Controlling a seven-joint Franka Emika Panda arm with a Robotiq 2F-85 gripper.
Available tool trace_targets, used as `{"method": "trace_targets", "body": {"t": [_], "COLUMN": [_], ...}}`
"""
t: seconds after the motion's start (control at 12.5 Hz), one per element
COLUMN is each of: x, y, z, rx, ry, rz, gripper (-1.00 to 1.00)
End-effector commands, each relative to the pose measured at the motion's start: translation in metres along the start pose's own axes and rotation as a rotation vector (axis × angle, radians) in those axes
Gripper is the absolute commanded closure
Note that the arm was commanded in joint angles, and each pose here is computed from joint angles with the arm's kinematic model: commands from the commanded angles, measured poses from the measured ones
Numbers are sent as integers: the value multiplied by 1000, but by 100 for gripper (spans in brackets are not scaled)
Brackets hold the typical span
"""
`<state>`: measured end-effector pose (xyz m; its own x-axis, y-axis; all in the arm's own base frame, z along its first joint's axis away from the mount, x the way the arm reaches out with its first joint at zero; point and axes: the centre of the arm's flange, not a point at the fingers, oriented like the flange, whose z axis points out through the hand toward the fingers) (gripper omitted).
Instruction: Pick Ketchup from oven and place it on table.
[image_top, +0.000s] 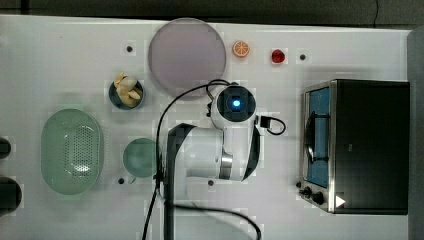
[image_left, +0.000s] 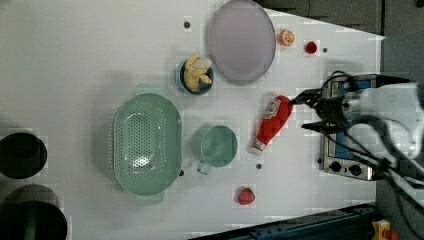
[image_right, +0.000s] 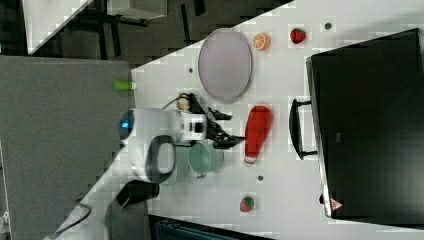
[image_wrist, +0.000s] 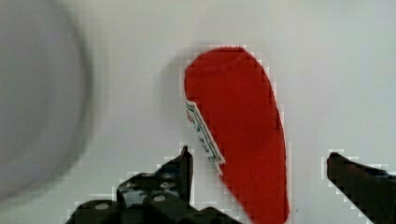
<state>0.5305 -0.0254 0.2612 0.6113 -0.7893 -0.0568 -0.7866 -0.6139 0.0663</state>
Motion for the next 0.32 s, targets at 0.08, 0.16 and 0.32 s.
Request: {"method": "trace_targets", "body": {"t": [0.08, 0.16, 0.32], "x": [7, 5, 2], "y": [-11, -8, -4], "z": [-132, -159, -217], "rx": [182, 190, 220], "ry": [92, 86, 92], "rz": [44, 41, 33], "gripper": [-100, -100, -100]}}
